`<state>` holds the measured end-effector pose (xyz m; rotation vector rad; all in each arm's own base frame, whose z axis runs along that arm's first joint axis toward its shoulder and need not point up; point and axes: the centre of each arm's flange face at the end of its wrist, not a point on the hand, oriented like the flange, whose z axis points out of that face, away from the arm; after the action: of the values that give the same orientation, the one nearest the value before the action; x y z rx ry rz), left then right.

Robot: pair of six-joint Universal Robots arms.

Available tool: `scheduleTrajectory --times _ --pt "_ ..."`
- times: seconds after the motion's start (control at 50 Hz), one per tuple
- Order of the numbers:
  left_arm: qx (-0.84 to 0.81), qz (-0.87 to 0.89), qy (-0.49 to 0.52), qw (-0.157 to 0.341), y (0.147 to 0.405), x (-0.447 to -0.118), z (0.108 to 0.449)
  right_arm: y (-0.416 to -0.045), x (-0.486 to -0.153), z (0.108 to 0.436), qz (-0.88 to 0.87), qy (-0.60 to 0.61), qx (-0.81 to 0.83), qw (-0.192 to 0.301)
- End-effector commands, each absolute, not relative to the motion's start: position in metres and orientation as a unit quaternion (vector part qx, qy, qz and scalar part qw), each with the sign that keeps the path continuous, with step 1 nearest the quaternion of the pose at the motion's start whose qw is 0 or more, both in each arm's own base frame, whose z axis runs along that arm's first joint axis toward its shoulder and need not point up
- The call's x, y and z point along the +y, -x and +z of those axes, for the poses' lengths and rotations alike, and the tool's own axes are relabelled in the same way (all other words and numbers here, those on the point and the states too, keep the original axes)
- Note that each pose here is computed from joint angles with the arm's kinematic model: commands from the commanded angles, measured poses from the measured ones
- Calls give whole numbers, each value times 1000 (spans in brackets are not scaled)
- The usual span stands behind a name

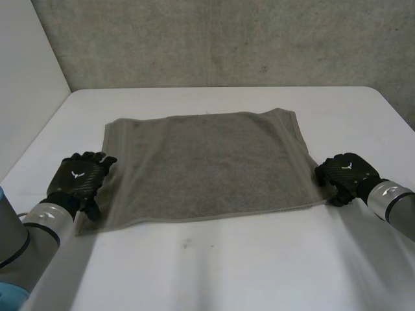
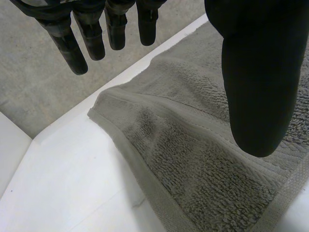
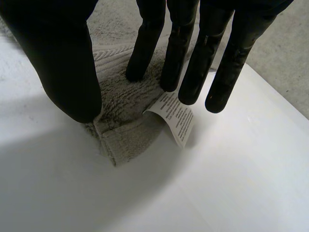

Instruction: Fold the towel.

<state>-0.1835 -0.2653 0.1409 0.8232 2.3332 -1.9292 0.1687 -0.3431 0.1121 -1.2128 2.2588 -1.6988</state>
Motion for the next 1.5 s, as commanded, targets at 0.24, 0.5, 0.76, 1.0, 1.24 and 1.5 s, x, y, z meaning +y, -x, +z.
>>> scheduleTrajectory --times 0.24,0.5,0.76,1.0,1.24,1.5 --pt "748 -609 -264 -1 184 -264 139 -161 -360 119 -563 324 760 33" --pt "770 -570 -284 -38 189 -256 128 -163 -359 116 -558 310 769 37" --pt "790 -544 -281 -36 186 -265 115 -163 -347 121 -550 310 775 29" --pt "788 -548 -279 -34 186 -272 108 -163 -346 119 -547 313 776 28" --pt "783 -555 -278 -31 187 -286 108 -163 -346 117 -545 323 773 21" --pt "765 -591 -258 6 184 -298 119 -163 -346 118 -546 322 773 21"
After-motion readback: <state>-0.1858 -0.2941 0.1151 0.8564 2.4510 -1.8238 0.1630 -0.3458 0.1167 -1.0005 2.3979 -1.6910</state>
